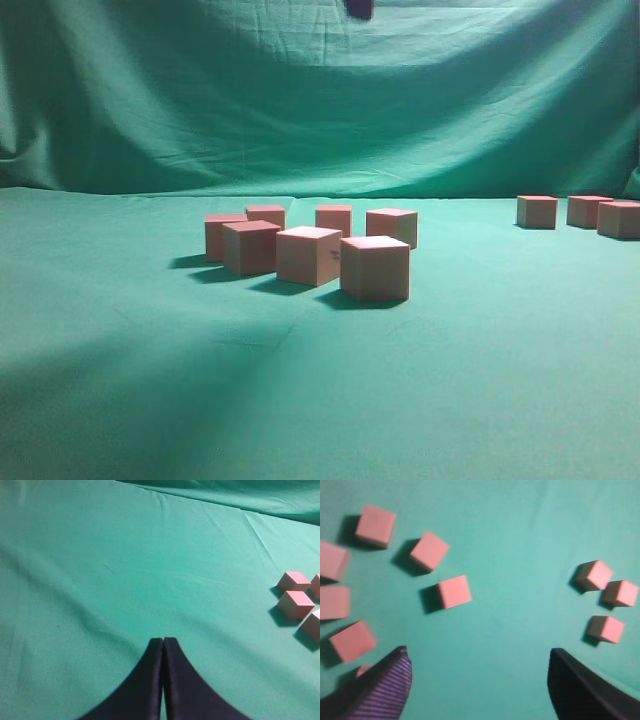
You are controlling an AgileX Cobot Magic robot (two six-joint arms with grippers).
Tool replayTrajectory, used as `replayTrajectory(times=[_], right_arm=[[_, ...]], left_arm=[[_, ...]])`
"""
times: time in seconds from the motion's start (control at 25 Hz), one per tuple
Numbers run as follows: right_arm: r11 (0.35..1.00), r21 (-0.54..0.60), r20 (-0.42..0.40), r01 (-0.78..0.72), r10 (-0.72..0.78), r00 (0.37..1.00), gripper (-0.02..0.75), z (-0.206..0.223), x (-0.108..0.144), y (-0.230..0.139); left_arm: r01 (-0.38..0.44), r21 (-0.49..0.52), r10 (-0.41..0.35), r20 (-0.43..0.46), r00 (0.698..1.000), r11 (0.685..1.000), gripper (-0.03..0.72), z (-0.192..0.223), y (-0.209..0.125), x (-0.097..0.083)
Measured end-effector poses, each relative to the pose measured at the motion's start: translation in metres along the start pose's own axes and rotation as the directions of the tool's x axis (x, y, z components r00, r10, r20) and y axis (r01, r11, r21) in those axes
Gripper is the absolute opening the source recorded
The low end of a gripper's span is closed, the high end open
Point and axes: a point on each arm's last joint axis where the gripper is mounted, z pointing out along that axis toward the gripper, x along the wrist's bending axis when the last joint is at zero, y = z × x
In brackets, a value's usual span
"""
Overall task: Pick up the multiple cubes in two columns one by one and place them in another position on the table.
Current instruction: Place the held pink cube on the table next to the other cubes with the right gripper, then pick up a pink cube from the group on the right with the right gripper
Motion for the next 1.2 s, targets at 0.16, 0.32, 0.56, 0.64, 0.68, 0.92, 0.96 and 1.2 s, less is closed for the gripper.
replayTrajectory(times=[0.16,0.32,0.56,0.64,0.68,0.92,0.96,1.2], right_arm=[[0.995,-0.079,0.091,-0.062,0.069,0.993,0.552,-0.023,-0.041,-0.002],[0.972,-0.076,0.148,-0.221,0.230,0.962,0.552,-0.022,-0.102,-0.009],[0.880,0.036,0.168,-0.474,0.462,0.871,0.552,0.013,-0.183,-0.033],[0.848,0.095,0.158,-0.522,0.504,0.849,0.552,0.033,-0.200,-0.041],[0.827,0.128,0.146,-0.548,0.531,0.835,0.552,0.044,-0.208,-0.045],[0.783,0.277,0.024,-0.558,0.574,0.818,0.552,0.106,-0.224,-0.056],[0.788,0.286,0.017,-0.546,0.565,0.825,0.552,0.116,-0.225,-0.056],[0.828,0.266,-0.016,-0.494,0.516,0.857,0.552,0.161,-0.222,-0.052]], left_arm=[[0.000,0.000,0.000,0.000,1.000,1.000,0.000,0.000,0.000,0.000],[0.000,0.000,0.000,0.000,1.000,1.000,0.000,0.000,0.000,0.000],[0.000,0.000,0.000,0.000,1.000,1.000,0.000,0.000,0.000,0.000],[0.000,0.000,0.000,0.000,1.000,1.000,0.000,0.000,0.000,0.000],[0.000,0.000,0.000,0.000,1.000,1.000,0.000,0.000,0.000,0.000],[0.000,0.000,0.000,0.000,1.000,1.000,0.000,0.000,0.000,0.000],[0.000,0.000,0.000,0.000,1.000,1.000,0.000,0.000,0.000,0.000],[0.000,0.000,0.000,0.000,1.000,1.000,0.000,0.000,0.000,0.000]])
